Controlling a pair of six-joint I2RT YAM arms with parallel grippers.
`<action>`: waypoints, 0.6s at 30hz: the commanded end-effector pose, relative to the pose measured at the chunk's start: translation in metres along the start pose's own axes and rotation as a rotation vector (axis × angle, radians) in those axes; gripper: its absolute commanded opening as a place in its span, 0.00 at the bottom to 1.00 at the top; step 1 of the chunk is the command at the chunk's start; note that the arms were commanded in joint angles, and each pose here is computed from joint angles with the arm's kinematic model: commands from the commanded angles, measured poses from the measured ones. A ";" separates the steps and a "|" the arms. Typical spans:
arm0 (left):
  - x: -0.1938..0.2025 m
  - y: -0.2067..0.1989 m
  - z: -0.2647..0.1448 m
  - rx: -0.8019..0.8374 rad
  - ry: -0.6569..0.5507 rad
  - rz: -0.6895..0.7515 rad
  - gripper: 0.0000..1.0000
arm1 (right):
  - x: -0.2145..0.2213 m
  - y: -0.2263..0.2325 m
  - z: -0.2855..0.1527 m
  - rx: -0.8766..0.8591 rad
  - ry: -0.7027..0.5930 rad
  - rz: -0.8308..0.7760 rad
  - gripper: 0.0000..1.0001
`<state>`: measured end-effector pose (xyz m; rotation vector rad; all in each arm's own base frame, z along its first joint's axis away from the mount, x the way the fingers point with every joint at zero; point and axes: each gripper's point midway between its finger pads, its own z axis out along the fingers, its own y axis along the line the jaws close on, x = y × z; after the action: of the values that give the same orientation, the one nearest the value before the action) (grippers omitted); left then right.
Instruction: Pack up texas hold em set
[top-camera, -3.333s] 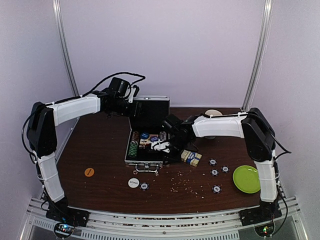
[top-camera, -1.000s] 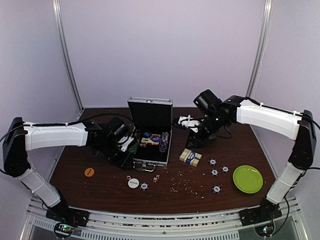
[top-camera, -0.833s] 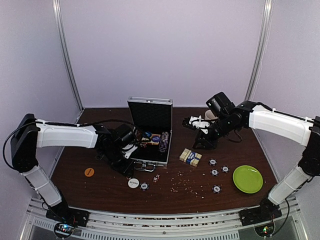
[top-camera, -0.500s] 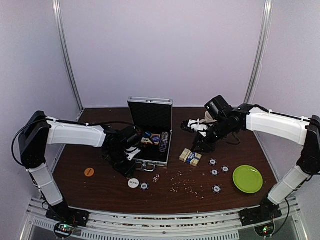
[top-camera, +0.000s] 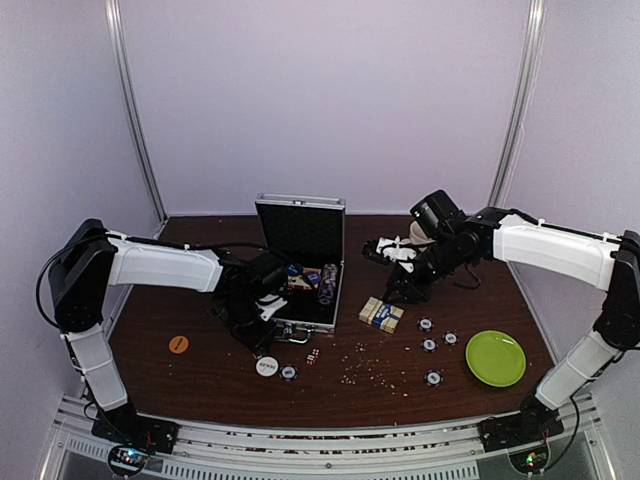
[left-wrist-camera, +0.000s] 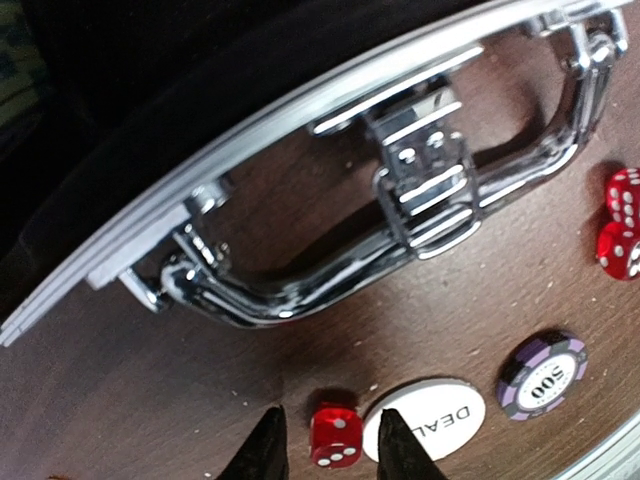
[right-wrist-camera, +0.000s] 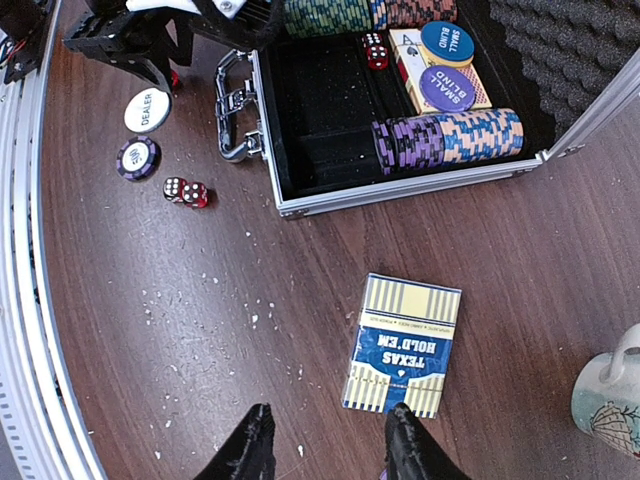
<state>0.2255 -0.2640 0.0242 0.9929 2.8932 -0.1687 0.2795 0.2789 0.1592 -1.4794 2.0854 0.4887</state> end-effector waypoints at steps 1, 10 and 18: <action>0.003 0.005 -0.012 -0.033 -0.004 0.012 0.33 | 0.000 -0.002 0.005 -0.013 -0.005 -0.001 0.38; 0.012 0.006 -0.004 -0.031 0.021 0.015 0.28 | 0.000 0.001 0.007 -0.033 0.000 -0.004 0.38; 0.009 0.004 -0.003 -0.019 0.021 0.027 0.19 | 0.001 0.000 0.005 -0.026 0.001 -0.006 0.38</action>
<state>0.2191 -0.2524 0.0221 1.0138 2.9159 -0.1164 0.2786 0.2806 0.1514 -1.4969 2.0979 0.5114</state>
